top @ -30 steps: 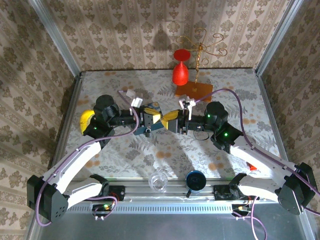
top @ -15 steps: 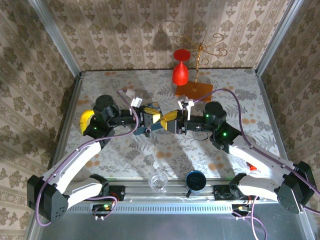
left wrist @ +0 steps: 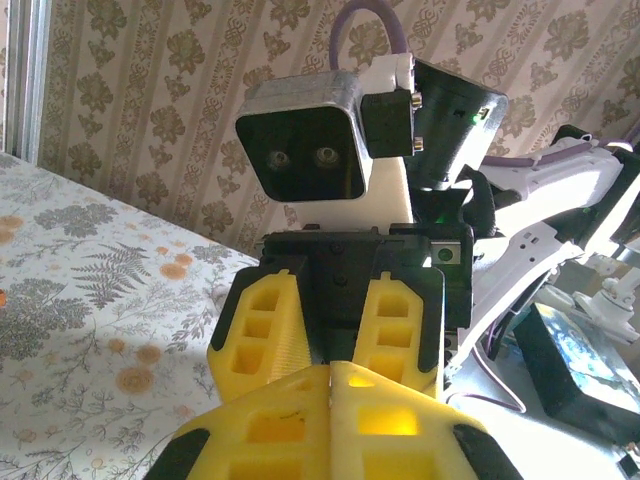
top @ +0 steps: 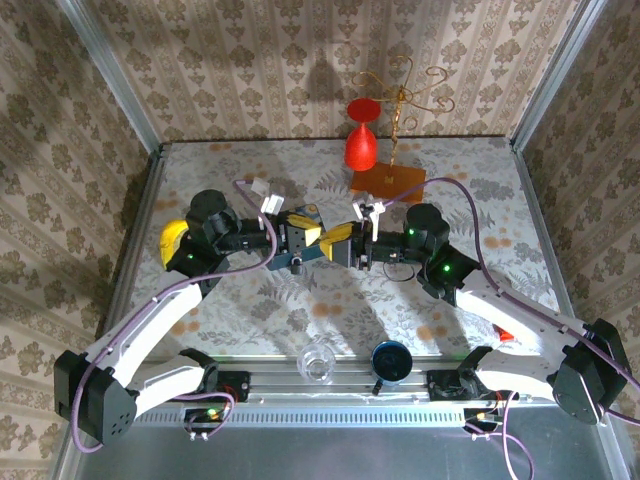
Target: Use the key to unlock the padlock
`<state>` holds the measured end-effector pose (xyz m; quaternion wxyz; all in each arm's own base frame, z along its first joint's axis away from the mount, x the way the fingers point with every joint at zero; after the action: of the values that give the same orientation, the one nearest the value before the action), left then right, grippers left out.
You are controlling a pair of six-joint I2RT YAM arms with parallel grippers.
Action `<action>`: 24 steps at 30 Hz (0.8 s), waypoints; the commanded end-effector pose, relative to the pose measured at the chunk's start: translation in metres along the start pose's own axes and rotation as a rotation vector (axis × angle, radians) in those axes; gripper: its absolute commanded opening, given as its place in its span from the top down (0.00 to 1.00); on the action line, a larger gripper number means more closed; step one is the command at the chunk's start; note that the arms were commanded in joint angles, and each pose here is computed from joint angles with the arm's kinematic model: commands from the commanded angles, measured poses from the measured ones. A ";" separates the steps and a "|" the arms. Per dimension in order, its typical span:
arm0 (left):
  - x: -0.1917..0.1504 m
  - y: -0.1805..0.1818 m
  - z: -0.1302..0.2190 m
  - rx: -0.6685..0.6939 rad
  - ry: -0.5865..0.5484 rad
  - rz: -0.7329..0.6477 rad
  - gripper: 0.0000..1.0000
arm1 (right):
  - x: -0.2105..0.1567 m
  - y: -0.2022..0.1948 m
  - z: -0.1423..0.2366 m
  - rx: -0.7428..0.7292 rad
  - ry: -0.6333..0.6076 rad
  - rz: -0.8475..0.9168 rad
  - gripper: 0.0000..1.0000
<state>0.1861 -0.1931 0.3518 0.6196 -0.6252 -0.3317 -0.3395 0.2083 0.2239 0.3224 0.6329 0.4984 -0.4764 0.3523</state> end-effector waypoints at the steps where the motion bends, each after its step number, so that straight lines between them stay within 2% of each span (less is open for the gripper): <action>1: 0.001 -0.009 0.005 -0.028 -0.008 -0.026 1.00 | 0.014 0.006 0.004 -0.010 -0.051 0.044 0.72; 12: -0.002 -0.009 0.006 -0.023 -0.008 -0.022 1.00 | 0.017 0.009 0.007 -0.008 -0.066 0.056 0.74; 19: -0.002 -0.009 0.007 -0.019 -0.013 -0.024 1.00 | 0.018 0.010 0.007 0.000 -0.068 0.058 0.84; 24: -0.001 -0.008 0.008 -0.011 -0.024 -0.023 1.00 | 0.017 0.011 0.006 0.009 -0.066 0.055 0.96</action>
<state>0.1845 -0.1878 0.3493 0.6227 -0.6237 -0.3351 -0.3331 0.2049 0.2218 0.3293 0.6222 0.4976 -0.4893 0.3546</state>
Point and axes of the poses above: each hand's point on the last joint's axis, 136 mm out from that joint toward the fingers, its own z axis back along the fingers, its own y axis along the line the jaws close on, x = y × z, the point moved 9 cm from there along z, back along the fingers, and after that the axes turned 11 degrees about z, right-handed, at the moved point
